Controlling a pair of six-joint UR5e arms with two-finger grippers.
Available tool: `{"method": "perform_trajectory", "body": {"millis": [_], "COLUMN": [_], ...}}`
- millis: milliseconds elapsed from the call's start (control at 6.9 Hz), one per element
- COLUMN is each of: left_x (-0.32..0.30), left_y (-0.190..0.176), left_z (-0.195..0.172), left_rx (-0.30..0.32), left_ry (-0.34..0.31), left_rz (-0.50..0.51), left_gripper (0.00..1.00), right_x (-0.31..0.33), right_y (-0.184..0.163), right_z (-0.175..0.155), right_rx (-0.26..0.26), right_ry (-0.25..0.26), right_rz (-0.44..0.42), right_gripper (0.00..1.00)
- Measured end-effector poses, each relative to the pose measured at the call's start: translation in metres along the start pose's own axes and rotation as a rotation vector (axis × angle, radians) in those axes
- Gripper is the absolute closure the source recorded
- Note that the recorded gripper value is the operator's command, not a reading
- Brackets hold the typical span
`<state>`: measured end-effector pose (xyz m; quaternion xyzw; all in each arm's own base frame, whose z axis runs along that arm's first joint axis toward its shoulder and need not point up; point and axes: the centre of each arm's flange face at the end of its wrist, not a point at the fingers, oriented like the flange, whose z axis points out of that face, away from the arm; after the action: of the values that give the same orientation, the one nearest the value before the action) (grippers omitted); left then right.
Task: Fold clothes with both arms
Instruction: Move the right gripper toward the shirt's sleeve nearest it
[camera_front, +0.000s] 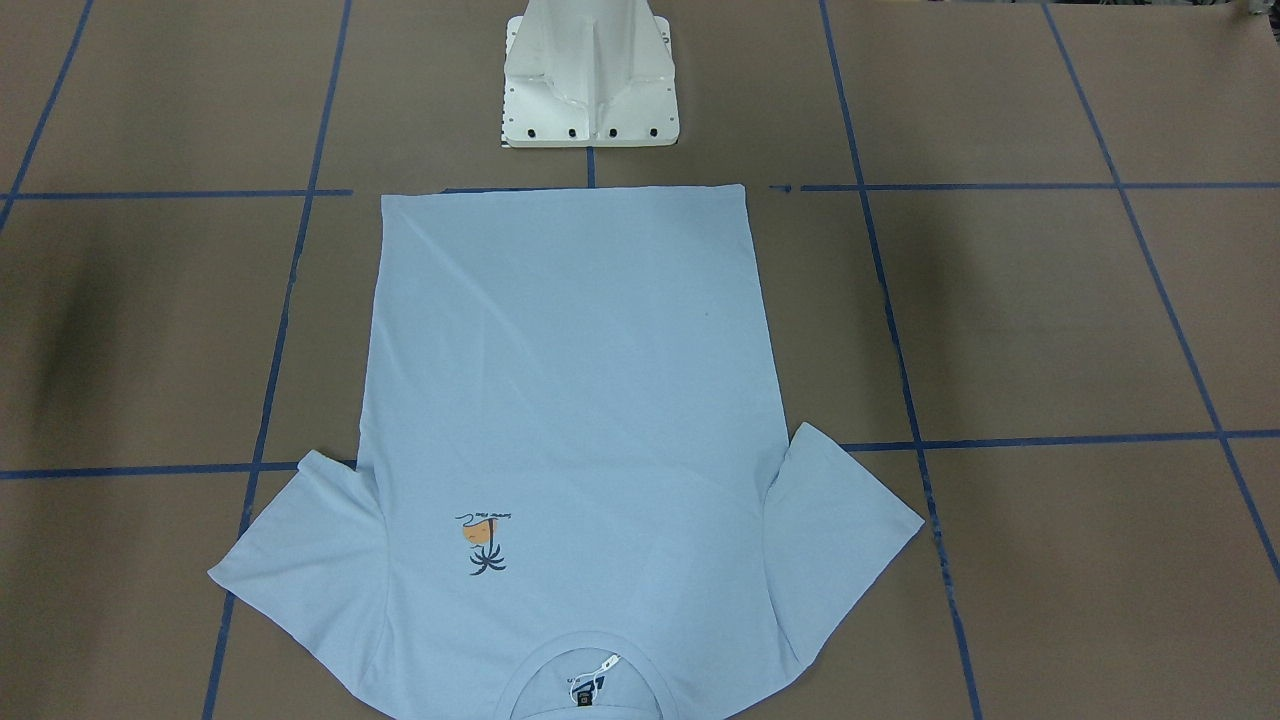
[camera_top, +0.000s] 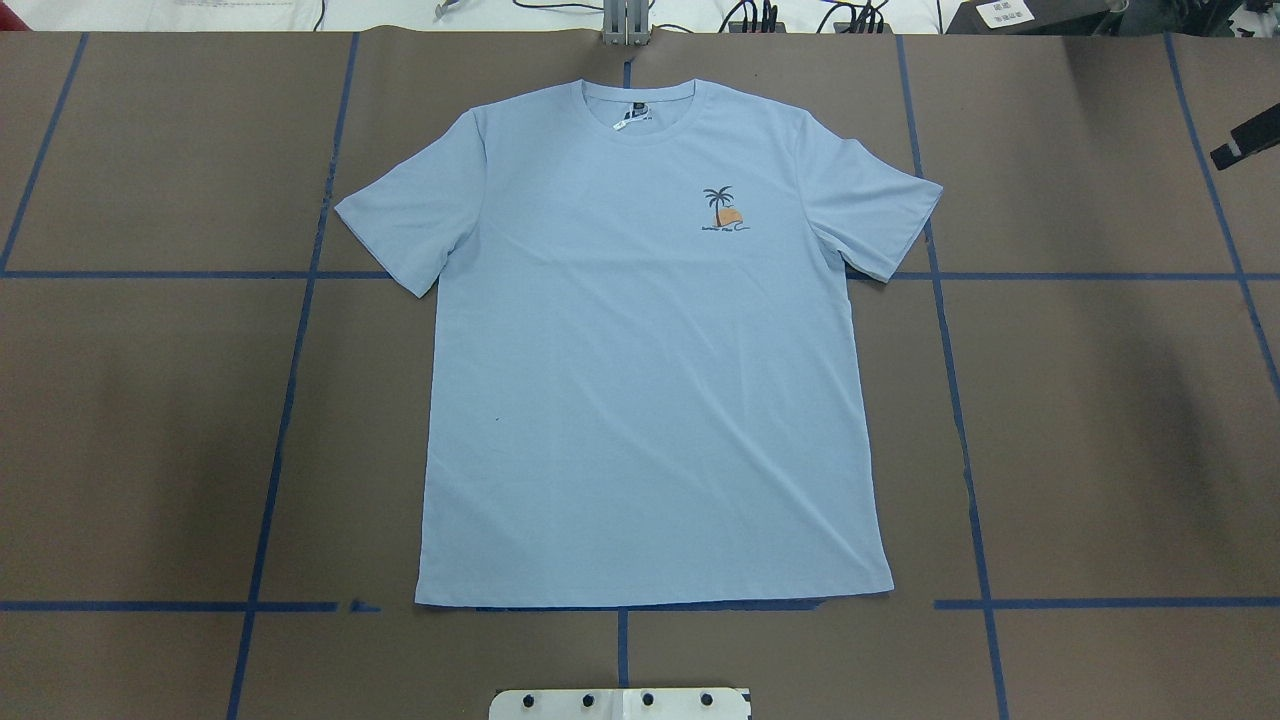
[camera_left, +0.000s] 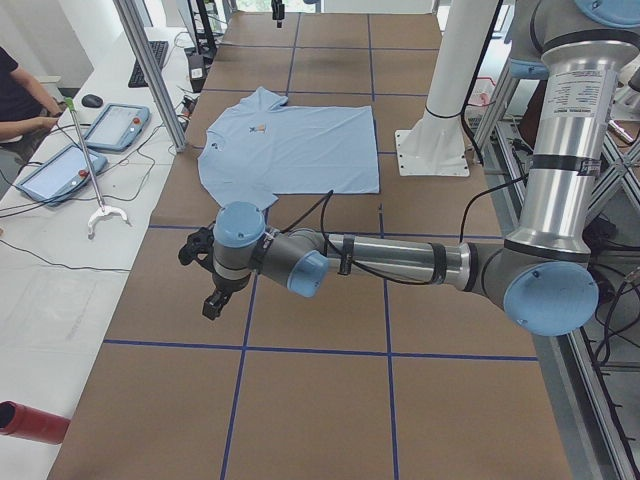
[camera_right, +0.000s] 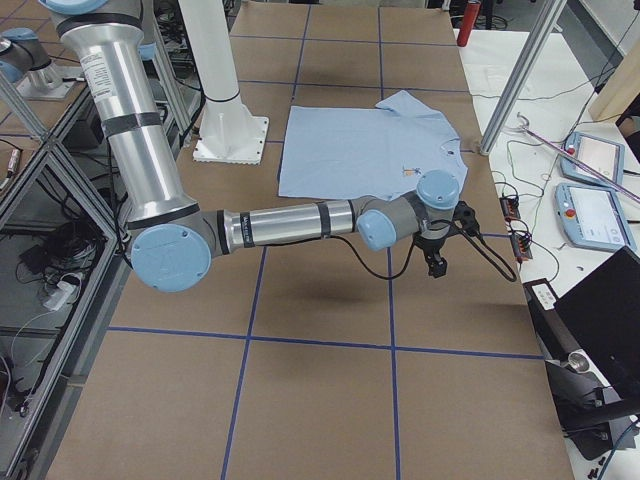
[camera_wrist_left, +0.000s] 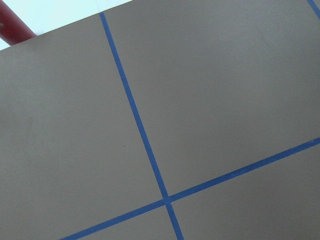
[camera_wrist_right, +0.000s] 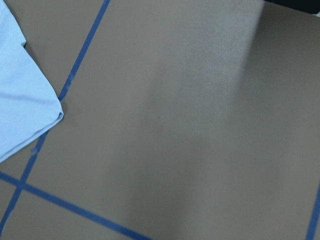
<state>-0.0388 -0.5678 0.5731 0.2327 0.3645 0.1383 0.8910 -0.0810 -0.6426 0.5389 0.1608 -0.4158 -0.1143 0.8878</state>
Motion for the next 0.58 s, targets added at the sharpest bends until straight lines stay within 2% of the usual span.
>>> {"method": "perform_trajectory", "body": {"millis": [145,290,580], "left_x": [0.005,0.011,0.017], "left_y": [-0.015,-0.024,-0.028], "left_z": [0.007,0.012,0.013], "left_rx": [0.014,0.020,0.045], "left_ry": [0.009,0.016,0.024], "left_rz": [-0.009,-0.018,-0.031], "left_gripper": [0.01,0.01,0.01], "right_x": [-0.019,-0.057,-0.149], "right_y": [-0.021,-0.041,-0.070], "right_z": [0.037,0.071,0.127], "right_rx": [0.020,0.023,0.049], "right_ry": [-0.031,-0.038,0.008], "right_rz": [0.030,0.038,0.054], "right_gripper": [0.00,0.00,0.01]}}
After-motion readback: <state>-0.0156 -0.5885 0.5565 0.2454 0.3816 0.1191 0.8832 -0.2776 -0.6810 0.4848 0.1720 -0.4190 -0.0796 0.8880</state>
